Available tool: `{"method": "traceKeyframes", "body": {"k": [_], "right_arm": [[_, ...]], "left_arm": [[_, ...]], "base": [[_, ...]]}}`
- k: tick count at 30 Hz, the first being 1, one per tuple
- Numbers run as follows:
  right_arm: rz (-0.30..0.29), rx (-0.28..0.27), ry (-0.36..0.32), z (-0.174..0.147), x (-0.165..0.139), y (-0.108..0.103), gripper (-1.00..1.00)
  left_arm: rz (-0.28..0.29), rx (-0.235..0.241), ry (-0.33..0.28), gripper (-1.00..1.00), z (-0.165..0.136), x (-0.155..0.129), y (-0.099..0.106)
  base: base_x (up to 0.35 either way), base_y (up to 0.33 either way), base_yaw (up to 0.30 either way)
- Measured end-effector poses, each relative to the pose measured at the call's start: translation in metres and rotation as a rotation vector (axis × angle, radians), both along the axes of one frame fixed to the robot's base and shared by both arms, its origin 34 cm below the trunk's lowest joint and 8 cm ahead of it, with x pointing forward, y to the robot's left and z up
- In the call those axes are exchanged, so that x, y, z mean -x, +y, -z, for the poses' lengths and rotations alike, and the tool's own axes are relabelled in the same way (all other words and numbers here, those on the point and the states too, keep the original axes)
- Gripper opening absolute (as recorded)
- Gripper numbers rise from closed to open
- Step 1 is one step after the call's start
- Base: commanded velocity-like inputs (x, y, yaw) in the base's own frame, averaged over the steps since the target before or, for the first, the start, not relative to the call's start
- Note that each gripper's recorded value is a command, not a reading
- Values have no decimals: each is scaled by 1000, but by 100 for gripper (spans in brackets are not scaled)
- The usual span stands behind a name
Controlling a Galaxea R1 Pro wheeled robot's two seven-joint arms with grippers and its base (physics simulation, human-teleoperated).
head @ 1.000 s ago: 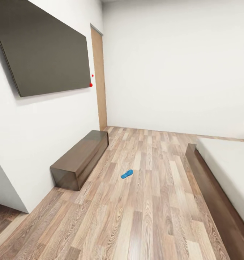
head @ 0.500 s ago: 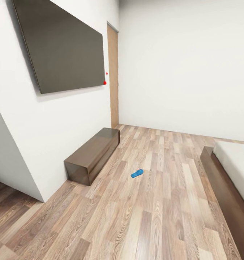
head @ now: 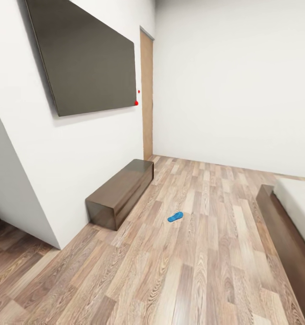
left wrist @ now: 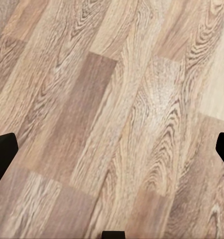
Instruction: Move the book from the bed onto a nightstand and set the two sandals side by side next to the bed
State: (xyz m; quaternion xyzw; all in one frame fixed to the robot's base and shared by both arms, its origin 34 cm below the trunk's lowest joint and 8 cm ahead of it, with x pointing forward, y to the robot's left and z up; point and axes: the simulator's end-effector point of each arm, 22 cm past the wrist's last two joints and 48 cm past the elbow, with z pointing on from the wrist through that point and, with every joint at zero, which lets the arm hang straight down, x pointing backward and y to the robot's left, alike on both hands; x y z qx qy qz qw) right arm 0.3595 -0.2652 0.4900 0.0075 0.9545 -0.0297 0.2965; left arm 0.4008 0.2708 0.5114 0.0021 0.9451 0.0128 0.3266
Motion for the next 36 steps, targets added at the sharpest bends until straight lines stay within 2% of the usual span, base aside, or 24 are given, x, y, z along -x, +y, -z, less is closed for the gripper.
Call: {"method": "traceKeyframes", "body": {"k": [36], "right_arm": [[1,0,0,0,0,0,100]], "left_arm": [[-1,0,0,100,0,0,0]], "base": [[0,0,222]]}}
